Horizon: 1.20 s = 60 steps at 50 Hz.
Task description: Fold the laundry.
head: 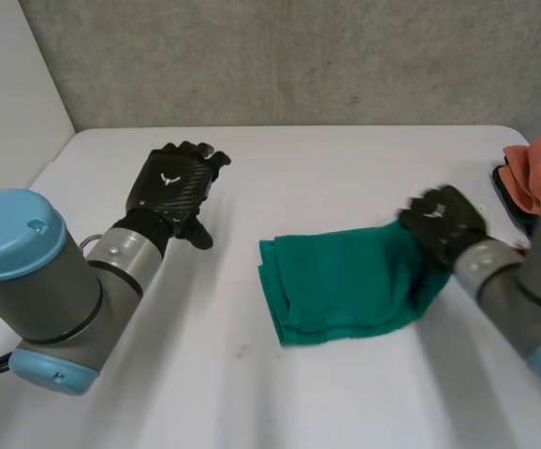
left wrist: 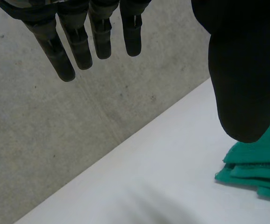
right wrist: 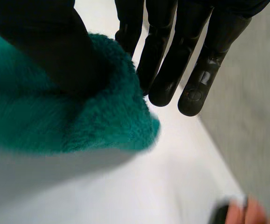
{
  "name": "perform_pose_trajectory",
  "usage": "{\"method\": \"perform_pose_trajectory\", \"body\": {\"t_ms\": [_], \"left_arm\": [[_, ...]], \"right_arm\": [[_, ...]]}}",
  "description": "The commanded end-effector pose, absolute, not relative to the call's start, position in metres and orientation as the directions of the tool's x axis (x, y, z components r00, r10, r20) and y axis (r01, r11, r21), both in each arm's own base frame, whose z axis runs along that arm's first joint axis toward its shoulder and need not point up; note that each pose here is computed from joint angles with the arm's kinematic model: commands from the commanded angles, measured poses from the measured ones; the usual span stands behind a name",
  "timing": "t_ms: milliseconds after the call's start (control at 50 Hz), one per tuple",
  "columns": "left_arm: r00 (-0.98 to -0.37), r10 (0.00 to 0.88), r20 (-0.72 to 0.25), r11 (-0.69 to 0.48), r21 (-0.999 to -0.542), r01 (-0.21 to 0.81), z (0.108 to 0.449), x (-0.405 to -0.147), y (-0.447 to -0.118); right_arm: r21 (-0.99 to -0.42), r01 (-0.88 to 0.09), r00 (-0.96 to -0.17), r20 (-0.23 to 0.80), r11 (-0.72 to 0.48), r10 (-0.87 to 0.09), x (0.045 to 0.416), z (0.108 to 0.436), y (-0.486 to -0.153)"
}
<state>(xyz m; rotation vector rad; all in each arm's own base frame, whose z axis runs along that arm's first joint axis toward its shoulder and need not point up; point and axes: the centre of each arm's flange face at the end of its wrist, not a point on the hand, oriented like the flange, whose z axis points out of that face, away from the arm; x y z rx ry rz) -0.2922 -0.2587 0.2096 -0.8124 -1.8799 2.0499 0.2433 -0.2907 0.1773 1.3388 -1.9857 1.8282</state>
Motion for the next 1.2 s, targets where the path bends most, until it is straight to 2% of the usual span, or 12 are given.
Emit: {"method": "perform_pose_trajectory", "body": {"t_ms": [20, 120, 220, 300, 320, 380, 460, 540, 820, 920, 1100, 1200], "left_arm": [[-0.825, 0.515, -0.232, -0.162, -0.972, 0.171, 0.219, -0.294, -0.260], [-0.839, 0.503, -0.209, -0.165, -0.976, 0.145, 0.226, -0.300, -0.257], [-0.847, 0.503, -0.169, -0.145, -0.983, 0.110, 0.230, -0.308, -0.249], [-0.829, 0.538, -0.151, -0.124, -0.987, 0.100, 0.232, -0.320, -0.233], [-0.823, 0.548, -0.148, -0.120, -0.988, 0.099, 0.233, -0.323, -0.230], [-0.805, 0.577, -0.142, -0.106, -0.989, 0.099, 0.232, -0.335, -0.218], [-0.782, 0.607, -0.142, -0.085, -0.990, 0.114, 0.220, -0.353, -0.210], [-0.763, 0.630, -0.142, -0.056, -0.989, 0.138, 0.203, -0.373, -0.201], [-0.782, 0.590, -0.198, 0.118, -0.938, 0.327, 0.134, -0.375, -0.206], [-0.778, 0.593, -0.208, 0.136, -0.926, 0.352, 0.132, -0.371, -0.207], [-0.742, 0.644, -0.187, 0.168, -0.911, 0.376, 0.128, -0.368, -0.203], [-0.731, 0.662, -0.166, 0.097, -0.948, 0.304, 0.169, -0.372, -0.201]], "right_arm": [[-0.746, -0.548, -0.423, 0.637, -0.378, -0.645, 0.330, 0.184, -0.227], [-0.755, -0.503, -0.275, 0.601, -0.421, -0.750, 0.360, 0.158, -0.182], [-0.776, -0.519, -0.288, 0.554, -0.359, -0.781, 0.354, 0.146, -0.176], [-0.845, -0.480, -0.426, 0.460, -0.237, -0.779, 0.345, 0.156, -0.188], [-0.886, -0.429, -0.545, 0.407, -0.173, -0.733, 0.330, 0.176, -0.208], [-0.947, -0.316, -0.716, 0.281, -0.062, -0.640, 0.299, 0.202, -0.242], [-0.977, -0.204, -0.814, 0.133, 0.064, -0.566, 0.272, 0.203, -0.267], [-0.976, -0.173, -0.841, 0.076, 0.133, -0.536, 0.261, 0.204, -0.275], [-0.909, -0.278, -0.784, 0.028, 0.311, -0.620, 0.276, 0.144, -0.287], [-0.872, -0.380, -0.750, 0.095, 0.309, -0.654, 0.277, 0.124, -0.288], [-0.853, -0.472, -0.709, 0.217, 0.224, -0.671, 0.272, 0.127, -0.290], [-0.884, -0.447, -0.717, 0.262, 0.138, -0.647, 0.273, 0.147, -0.283]]}}
